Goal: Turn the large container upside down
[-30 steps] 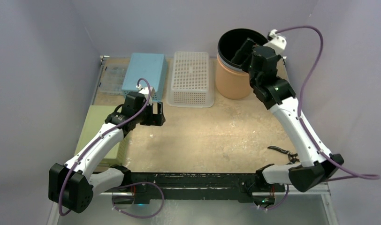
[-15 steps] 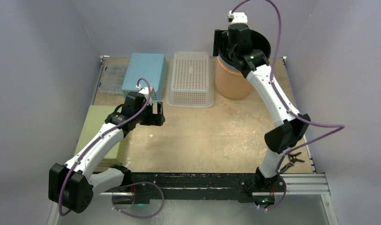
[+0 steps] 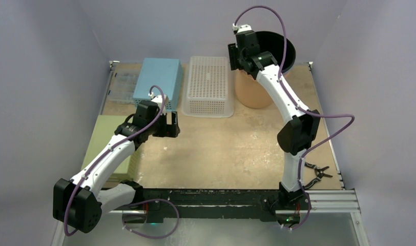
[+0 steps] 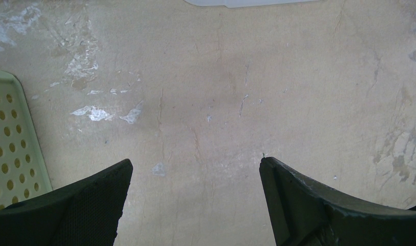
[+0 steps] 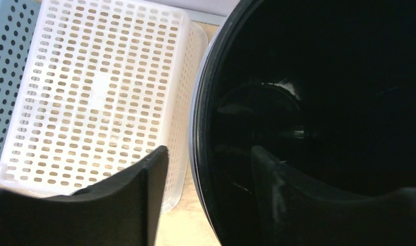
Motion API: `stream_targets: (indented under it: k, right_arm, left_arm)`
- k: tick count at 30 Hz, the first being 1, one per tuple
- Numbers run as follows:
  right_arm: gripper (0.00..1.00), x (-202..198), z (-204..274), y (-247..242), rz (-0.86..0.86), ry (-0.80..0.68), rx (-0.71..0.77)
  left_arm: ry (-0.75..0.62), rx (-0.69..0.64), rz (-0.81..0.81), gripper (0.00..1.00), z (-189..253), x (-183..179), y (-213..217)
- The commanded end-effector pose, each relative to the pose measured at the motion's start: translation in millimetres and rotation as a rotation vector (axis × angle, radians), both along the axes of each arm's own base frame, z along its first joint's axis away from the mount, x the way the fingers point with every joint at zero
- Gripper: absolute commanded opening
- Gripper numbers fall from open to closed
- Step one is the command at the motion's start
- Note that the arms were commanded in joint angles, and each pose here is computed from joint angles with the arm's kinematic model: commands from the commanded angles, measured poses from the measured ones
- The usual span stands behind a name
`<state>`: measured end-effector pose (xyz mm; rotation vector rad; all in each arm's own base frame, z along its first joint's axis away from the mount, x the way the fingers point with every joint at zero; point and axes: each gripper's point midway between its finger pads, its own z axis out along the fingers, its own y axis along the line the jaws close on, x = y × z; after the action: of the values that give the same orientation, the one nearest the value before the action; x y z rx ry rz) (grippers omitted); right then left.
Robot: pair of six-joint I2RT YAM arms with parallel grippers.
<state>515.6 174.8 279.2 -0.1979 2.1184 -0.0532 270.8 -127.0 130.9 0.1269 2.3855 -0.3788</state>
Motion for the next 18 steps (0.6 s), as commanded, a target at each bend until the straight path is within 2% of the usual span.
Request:
stream_targets:
  k: [1,4,9,18]
  right_arm:
    - [0.55,-12,36,-17,-0.017,-0.071,0.035]
    - [0.43,-25,40,-33,-0.043,-0.078,0.038]
    - [0.11,-58,50,-50,-0.030,-0.090,0.038]
    - [0.06,-137,51,-47,0.153,-0.029,0.083]
  left_arm:
    - [-0.033,-0.001,-0.003,0.93,6,4,0]
    - [-0.036,-0.001,-0.003,0.94,6,4,0]
    - [-0.038,-0.004,-0.008,0.93,7,3,0]
    - [-0.036,-0.005,-0.010,0.93,6,3,-1]
